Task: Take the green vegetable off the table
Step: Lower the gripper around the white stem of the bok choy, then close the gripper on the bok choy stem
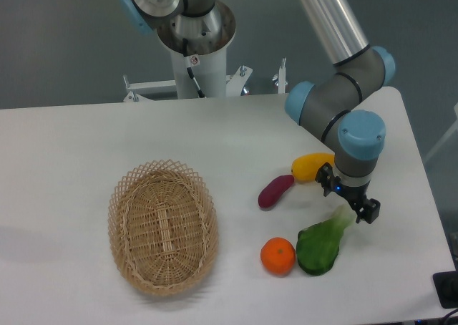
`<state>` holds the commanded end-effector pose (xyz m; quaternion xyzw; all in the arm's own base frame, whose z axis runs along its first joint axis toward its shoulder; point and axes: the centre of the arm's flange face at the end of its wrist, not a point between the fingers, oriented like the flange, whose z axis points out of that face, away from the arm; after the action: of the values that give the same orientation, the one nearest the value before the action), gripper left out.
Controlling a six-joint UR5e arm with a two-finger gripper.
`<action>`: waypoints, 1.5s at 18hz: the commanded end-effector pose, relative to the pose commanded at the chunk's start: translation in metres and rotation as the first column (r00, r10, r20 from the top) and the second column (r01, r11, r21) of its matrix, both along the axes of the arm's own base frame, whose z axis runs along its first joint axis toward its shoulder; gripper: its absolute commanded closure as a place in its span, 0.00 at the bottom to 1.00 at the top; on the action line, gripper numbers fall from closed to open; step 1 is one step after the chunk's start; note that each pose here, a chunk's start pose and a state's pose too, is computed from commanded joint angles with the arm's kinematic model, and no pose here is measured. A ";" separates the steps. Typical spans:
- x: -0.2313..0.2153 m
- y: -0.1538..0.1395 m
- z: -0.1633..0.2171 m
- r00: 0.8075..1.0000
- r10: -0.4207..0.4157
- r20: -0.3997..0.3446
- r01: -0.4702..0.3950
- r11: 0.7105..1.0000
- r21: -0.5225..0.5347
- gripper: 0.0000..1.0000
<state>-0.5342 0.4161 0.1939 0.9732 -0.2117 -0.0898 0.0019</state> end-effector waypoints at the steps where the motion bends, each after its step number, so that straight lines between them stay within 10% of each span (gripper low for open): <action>1: 0.001 0.000 -0.002 1.000 0.000 -0.008 0.000 1.000 0.004 0.00; 3: 0.000 0.000 -0.001 1.000 0.000 -0.018 0.000 1.000 0.009 0.00; 8: -0.001 0.003 -0.001 0.999 -0.003 -0.034 0.003 1.000 0.017 0.50; 12: -0.002 0.003 0.000 0.999 -0.004 -0.037 0.005 1.000 0.019 0.63; 22: -0.019 0.013 0.056 0.997 0.010 -0.081 0.003 0.987 0.158 0.64; 27: -0.005 0.013 0.123 0.995 0.103 0.014 -0.100 0.899 0.427 0.64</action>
<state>-0.5397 0.4294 0.3166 0.9592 -0.1359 -0.1382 -0.2056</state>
